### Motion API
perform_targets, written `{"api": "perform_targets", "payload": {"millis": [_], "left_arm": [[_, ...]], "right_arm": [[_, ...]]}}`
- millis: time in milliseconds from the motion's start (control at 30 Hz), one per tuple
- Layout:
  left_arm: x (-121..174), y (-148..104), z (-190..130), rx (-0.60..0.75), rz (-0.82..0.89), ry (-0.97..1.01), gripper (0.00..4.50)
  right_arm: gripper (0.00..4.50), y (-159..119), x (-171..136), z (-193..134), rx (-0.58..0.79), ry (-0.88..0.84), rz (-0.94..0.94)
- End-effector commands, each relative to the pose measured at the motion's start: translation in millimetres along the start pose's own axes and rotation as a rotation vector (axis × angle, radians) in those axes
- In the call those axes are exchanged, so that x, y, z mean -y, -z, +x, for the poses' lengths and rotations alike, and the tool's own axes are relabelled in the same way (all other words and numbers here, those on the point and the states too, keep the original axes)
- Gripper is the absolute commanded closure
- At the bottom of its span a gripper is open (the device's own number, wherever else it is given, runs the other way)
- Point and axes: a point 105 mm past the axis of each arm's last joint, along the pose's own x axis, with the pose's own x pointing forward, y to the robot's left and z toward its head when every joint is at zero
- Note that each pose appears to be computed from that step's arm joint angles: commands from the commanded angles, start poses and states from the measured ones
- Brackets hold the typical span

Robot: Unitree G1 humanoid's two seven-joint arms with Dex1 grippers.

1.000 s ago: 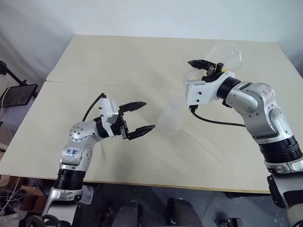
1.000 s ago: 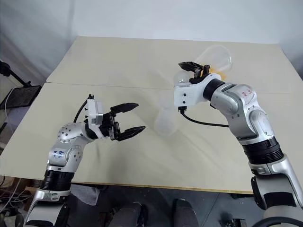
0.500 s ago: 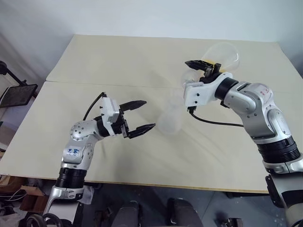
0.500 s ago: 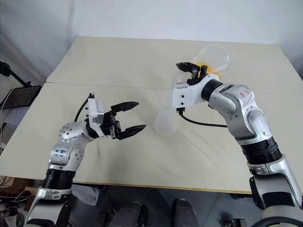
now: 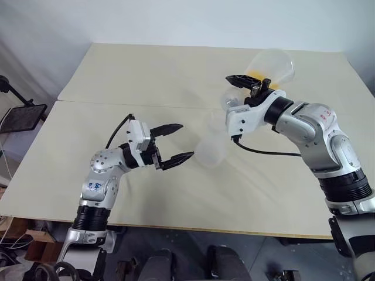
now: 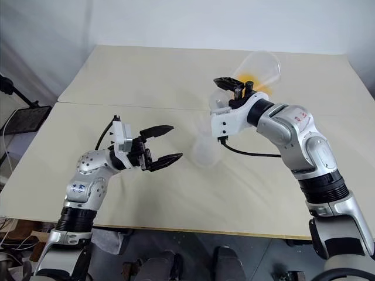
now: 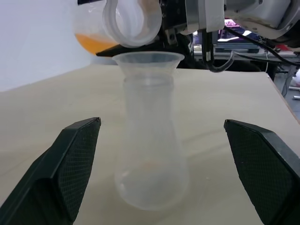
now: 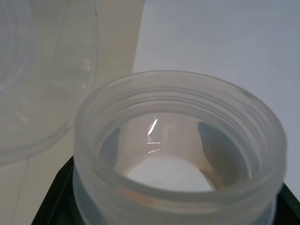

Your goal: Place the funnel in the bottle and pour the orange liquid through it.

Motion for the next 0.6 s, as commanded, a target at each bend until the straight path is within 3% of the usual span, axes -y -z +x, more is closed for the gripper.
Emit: {"api": "perform_targets", "payload": {"millis": [33,600], "left_arm": [[-0.3,-6.5,2.5,0.017,0.032,0.01,0.0],[0.7,-7.4,5.3,0.029,0.028,0.021,0.0]], "right_arm": [[1.99,-2.3,24.7,-5.7,0.007,0.084,-0.066],[1.99,2.2,20.6,-7.3,0.004,0.095,-0.111]]}}
